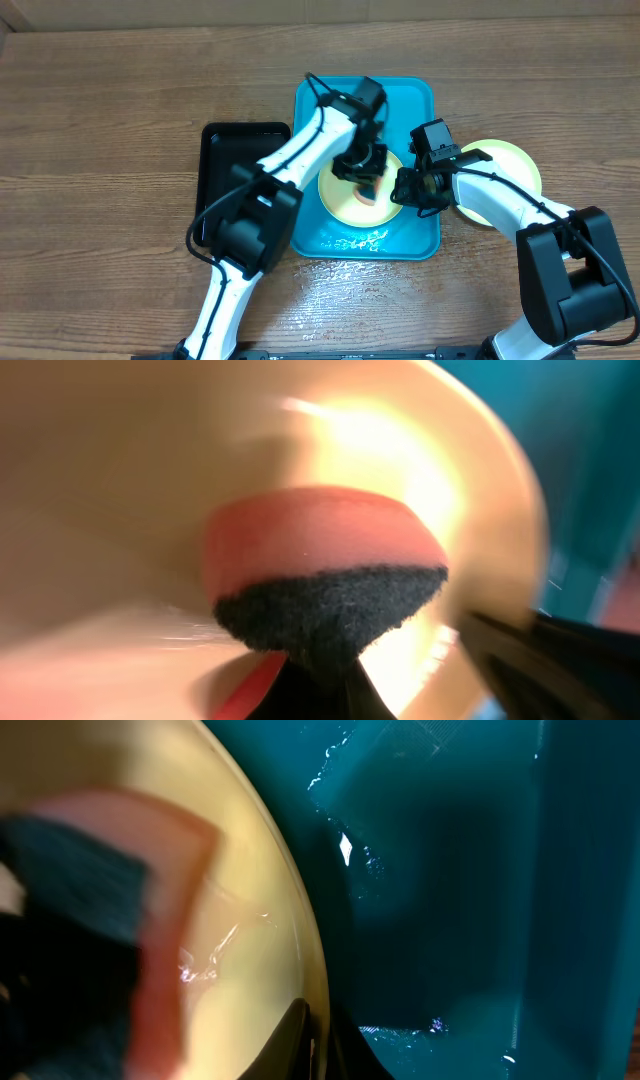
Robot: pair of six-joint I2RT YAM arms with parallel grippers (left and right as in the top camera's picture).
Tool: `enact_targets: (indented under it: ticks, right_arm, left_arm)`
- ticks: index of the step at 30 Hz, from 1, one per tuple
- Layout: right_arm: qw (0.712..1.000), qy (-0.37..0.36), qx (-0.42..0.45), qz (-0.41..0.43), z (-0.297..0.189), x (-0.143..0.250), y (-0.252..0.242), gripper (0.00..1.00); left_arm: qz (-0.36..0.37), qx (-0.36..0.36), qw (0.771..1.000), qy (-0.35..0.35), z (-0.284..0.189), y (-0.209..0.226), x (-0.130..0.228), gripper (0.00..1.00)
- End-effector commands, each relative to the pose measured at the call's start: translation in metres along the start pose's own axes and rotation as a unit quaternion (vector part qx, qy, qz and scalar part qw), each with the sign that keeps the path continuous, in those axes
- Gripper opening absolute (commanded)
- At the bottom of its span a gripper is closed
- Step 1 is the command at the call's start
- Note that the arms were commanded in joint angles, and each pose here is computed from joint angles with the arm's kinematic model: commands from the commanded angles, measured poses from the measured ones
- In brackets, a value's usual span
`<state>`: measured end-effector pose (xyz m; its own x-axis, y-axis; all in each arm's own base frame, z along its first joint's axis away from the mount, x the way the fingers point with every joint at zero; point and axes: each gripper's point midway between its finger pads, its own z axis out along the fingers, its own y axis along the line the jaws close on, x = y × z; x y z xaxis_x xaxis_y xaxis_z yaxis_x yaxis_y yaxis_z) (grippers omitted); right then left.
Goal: Clean dirty plates on tray and stack at the side
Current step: 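Scrub the stained plate with the sponge while the right gripper holds its rim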
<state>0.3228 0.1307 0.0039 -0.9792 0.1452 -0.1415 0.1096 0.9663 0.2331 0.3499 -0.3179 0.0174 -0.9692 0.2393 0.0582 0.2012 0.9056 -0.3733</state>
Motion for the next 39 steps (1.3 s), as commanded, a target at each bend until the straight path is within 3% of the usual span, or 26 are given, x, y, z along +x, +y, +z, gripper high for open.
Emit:
enact_targets:
  ticks: [1, 6, 12, 23, 27, 30, 35, 39]
  right_arm:
    - [0.999, 0.017, 0.05, 0.002, 0.012, 0.011, -0.023, 0.06]
    - [0.999, 0.017, 0.05, 0.002, 0.012, 0.011, -0.023, 0.06]
    - [0.999, 0.017, 0.05, 0.002, 0.012, 0.011, -0.023, 0.06]
    - [0.999, 0.017, 0.05, 0.002, 0.012, 0.011, -0.023, 0.06]
    - [0.999, 0.017, 0.05, 0.002, 0.012, 0.011, -0.023, 0.06]
    - [0.999, 0.017, 0.05, 0.002, 0.012, 0.011, -0.023, 0.06]
    - [0.999, 0.017, 0.05, 0.001, 0.012, 0.011, -0.023, 0.06]
    - [0.999, 0.018, 0.05, 0.002, 0.011, 0.012, -0.023, 0.05]
  left_arm:
    - [0.013, 0.027, 0.999, 0.031, 0.012, -0.016, 0.013, 0.04]
    - [-0.014, -0.072, 0.997, 0.03, 0.008, 0.025, 0.017, 0.04]
    - [-0.05, -0.236, 0.97, 0.015, -0.017, 0.093, 0.018, 0.04]
    - [-0.037, -0.404, 0.912, -0.068, -0.062, 0.148, -0.012, 0.04]
    - [-0.038, -0.397, 0.913, -0.087, -0.071, 0.14, -0.023, 0.04]
    - [-0.041, -0.355, 0.929, -0.092, -0.068, 0.125, -0.028, 0.04]
    - [-0.04, -0.18, 0.981, -0.058, -0.032, 0.071, -0.026, 0.04]
    - [-0.032, -0.072, 0.996, -0.036, -0.008, 0.035, -0.021, 0.04]
